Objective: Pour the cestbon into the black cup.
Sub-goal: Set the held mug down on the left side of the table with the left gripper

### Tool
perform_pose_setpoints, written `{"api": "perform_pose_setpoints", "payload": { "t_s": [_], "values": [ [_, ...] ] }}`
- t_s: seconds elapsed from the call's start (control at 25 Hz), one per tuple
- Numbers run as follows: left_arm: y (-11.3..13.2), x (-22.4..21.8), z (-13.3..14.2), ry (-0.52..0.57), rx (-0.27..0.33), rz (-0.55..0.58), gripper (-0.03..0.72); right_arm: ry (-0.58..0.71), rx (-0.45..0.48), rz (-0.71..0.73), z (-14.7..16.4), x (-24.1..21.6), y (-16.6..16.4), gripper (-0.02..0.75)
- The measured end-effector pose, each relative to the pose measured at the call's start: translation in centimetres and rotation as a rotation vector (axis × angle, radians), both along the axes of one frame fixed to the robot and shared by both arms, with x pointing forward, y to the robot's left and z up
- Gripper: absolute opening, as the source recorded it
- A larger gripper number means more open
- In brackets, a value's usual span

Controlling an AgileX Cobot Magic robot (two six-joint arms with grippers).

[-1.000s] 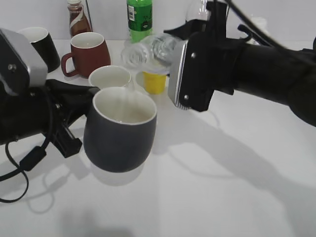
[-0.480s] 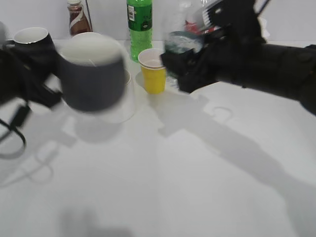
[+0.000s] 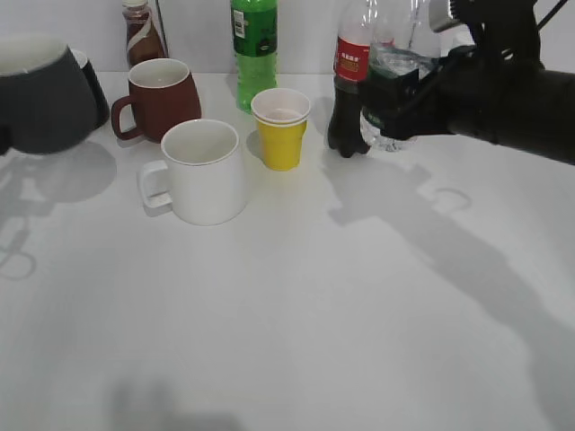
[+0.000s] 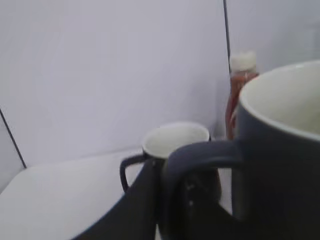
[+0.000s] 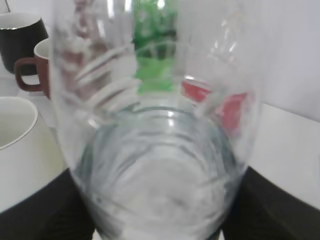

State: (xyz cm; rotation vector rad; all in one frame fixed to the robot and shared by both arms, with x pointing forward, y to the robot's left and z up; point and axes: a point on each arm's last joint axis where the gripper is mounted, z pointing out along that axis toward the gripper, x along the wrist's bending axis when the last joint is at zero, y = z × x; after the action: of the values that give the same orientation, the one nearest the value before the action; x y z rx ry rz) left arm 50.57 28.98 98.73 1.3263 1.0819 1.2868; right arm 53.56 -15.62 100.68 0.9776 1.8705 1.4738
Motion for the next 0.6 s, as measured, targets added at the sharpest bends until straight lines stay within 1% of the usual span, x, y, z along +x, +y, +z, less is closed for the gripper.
{"api": "perform_pose_setpoints", "payload": {
  "t_s": [0.16,0.36,0.48,0.6],
  "values": [
    [0.1,1.3,-3.2,0.057,0.003,0.002,0.045,0.038,0.004,0.0,-0.8,-0.5,-0.2,0.465],
    [0.1,1.9,-7.3,0.167,0.009,-0.001,0.045,0.067,-0.001,-0.002,-1.6,-1.0,-0.3,0.465],
    [0.0,2.0,-8.8,0.219,0.01,-0.001,0.044,0.074,0.0,-0.003,-1.7,-1.0,-0.4,0.465],
    [0.1,2.1,-9.1,0.206,0.006,0.0,0.043,0.075,0.005,-0.003,-1.7,-1.0,-0.4,0.465]
  ]
}}
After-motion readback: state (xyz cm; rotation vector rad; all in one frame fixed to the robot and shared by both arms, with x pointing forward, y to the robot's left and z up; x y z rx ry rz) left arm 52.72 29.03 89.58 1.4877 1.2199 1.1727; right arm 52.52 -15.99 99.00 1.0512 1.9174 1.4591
